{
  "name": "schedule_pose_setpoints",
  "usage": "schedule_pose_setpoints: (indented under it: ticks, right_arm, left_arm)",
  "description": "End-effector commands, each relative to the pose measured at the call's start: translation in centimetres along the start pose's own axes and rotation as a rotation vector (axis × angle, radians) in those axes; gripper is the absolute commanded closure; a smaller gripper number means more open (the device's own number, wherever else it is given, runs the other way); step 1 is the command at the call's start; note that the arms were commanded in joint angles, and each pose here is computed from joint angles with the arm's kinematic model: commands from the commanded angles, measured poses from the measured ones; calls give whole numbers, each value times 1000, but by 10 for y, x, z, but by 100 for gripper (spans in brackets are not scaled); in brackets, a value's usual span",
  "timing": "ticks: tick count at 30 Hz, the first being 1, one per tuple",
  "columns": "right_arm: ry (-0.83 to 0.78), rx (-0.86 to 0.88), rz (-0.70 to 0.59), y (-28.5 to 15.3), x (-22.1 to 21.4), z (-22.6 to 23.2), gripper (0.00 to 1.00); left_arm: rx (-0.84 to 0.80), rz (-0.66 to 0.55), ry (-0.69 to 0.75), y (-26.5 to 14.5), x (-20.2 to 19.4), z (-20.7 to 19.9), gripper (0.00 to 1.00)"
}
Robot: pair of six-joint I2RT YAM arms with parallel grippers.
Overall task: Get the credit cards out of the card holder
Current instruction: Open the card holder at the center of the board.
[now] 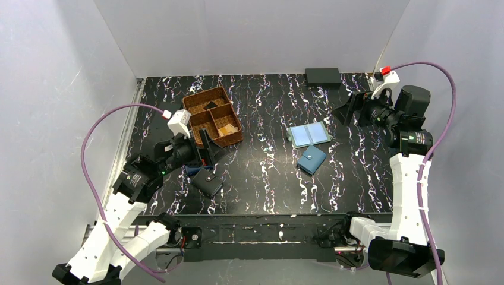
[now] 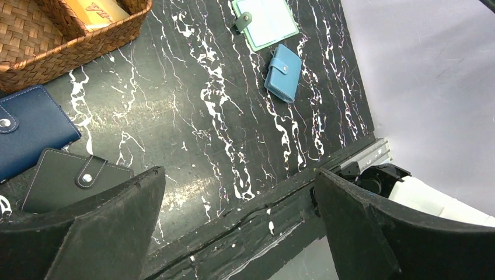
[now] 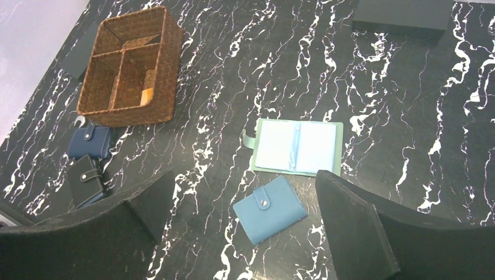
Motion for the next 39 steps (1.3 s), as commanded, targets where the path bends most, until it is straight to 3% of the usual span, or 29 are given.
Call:
schedule_pose_setpoints:
  ticks: [1, 14, 18, 24, 29, 34, 39]
  right_arm:
    - [-6, -39, -37, -1, 6, -3, 0]
    - [-15, -31, -33, 2, 0, -5, 0]
    - [-137, 74, 4, 9, -20, -6, 0]
    - [-301, 335, 101, 24, -69, -8, 0]
    - [-343, 391, 240, 44, -105, -20, 0]
    - [-392, 465, 436, 73, -137, -15, 0]
    - [-421, 473, 478, 99, -154, -4, 0]
  left_arm:
    - [-21, -1, 13, -1, -1, 0, 1]
    - [-48, 23, -18, 5, -4, 0, 1]
    - [-91, 64, -42, 14, -9, 1, 1]
    - [-206, 187, -75, 34, -20, 2, 1]
    - [-223, 274, -138, 52, -32, 8, 1]
    - [-200, 312, -94, 65, -45, 4, 1]
    - [-166, 328, -31, 77, -60, 0, 1]
Point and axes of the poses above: each gripper's point midway between its finger pads, its own y axis out along the fingers, its own z axis along the line the jaws close on, x = y × z, the point moved 10 cm from there along -y, back along the fingers, and after that the axes turned 10 degrees about -y, right-handed, at the moved point
